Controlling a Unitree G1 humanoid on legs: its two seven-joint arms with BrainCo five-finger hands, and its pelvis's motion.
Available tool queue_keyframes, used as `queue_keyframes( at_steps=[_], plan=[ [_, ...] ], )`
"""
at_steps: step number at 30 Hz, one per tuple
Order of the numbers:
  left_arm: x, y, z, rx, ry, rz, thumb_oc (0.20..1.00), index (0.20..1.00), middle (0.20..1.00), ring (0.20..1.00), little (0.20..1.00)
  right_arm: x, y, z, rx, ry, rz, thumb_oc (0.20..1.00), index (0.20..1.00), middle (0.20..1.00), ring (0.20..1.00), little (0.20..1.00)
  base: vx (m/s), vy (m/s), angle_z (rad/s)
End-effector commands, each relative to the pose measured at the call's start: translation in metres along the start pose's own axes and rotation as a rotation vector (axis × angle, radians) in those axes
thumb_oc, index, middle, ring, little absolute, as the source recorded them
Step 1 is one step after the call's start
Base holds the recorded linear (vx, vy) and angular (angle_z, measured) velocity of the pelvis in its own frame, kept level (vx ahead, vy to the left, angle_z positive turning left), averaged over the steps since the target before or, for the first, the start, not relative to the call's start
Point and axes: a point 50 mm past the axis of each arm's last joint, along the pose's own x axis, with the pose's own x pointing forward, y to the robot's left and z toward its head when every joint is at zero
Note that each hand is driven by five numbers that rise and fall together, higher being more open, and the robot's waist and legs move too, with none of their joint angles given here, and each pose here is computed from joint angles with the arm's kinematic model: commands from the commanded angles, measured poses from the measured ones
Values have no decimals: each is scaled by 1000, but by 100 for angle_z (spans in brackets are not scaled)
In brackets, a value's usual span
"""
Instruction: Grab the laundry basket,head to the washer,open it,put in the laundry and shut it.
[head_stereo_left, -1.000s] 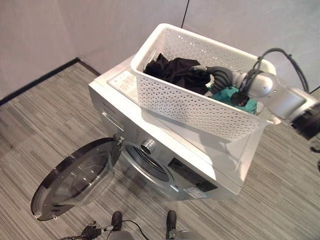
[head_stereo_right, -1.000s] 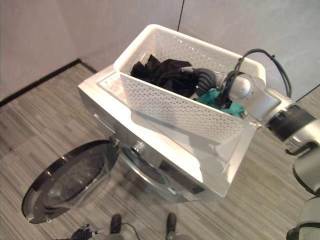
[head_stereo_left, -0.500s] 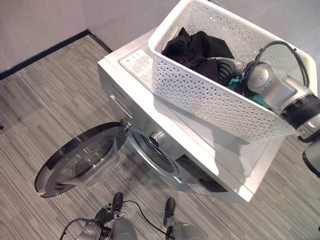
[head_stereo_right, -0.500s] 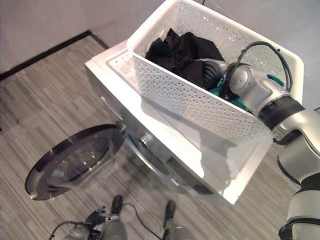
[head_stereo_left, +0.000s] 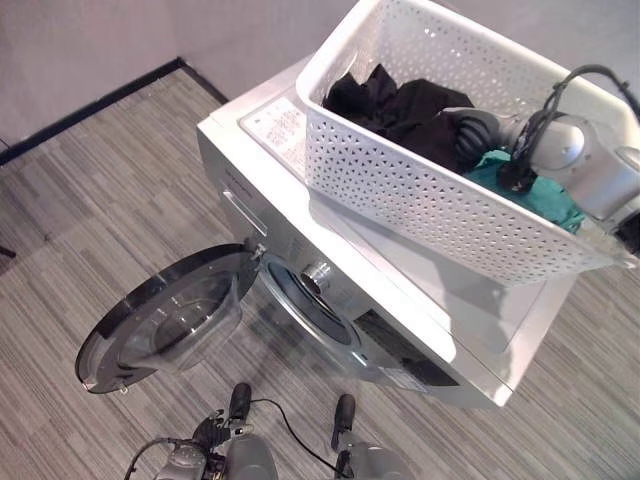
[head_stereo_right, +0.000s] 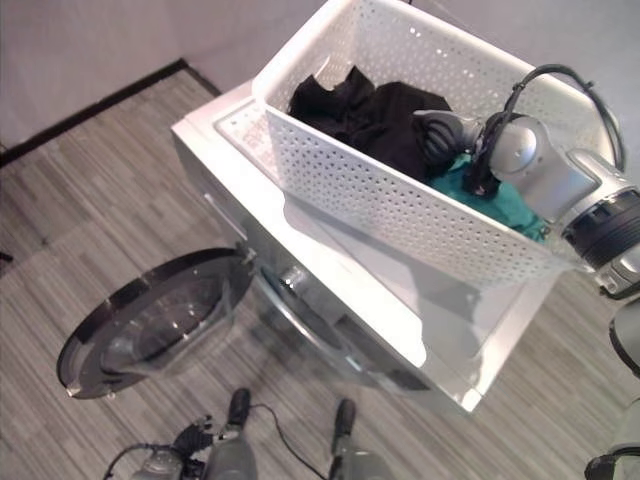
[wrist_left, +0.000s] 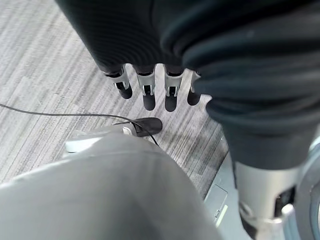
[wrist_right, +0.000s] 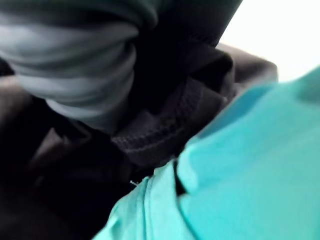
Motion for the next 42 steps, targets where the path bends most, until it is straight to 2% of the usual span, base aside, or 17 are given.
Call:
queue_keyframes(
  at_steps=[1, 8, 9, 12, 24, 26, 31, 33, 42],
  plan=[
    [2, -1, 2, 56, 10, -13, 1000, 1000, 1000, 1000, 1000, -18, -27, -11, 61, -3, -176, 200, 200, 200, 200, 200, 41, 10, 0],
    [0, 2, -4, 44, 23, 7, 1000, 1000, 1000, 1000, 1000, -63, -106, -14, 181, -58, -669, 200, 200, 200, 200, 200, 33, 3, -1],
    [0, 2, -4, 44, 23, 7, 1000, 1000, 1000, 1000, 1000, -63, -106, -14, 182, -58, -669, 200, 200, 200, 200, 200, 0, 0, 0],
    [0, 5, -6, 37, 24, 28, 1000, 1000, 1000, 1000, 1000, -79, -136, 3, 228, -150, -861, 200, 200, 200, 200, 200, 28, 4, -8],
    [1, -2, 1, 63, -3, 38, 1000, 1000, 1000, 1000, 1000, -94, -155, 25, 225, -235, -1147, 200, 200, 200, 200, 200, 7, 7, -9],
    [3, -8, 16, 87, -62, 34, 1000, 1000, 1000, 1000, 1000, -114, -165, 36, 133, -253, -1318, 200, 200, 200, 200, 200, 5, 17, -1],
    [3, -13, 32, 156, -135, 22, 1000, 1000, 1000, 1000, 1000, -132, -171, 34, 47, -207, -1464, 200, 200, 200, 200, 200, -10, 17, -7],
    [-1, -17, 65, 219, -284, 4, 1000, 1000, 1000, 1000, 1000, -159, -175, 33, -101, -140, -1630, 200, 200, 200, 200, 200, -15, 73, -16],
    [-10, -19, 103, 288, -454, -12, 1000, 1000, 1000, 1000, 1000, -185, -177, 29, -202, -84, -1754, 200, 200, 200, 200, 200, -11, 82, -19]
  ],
)
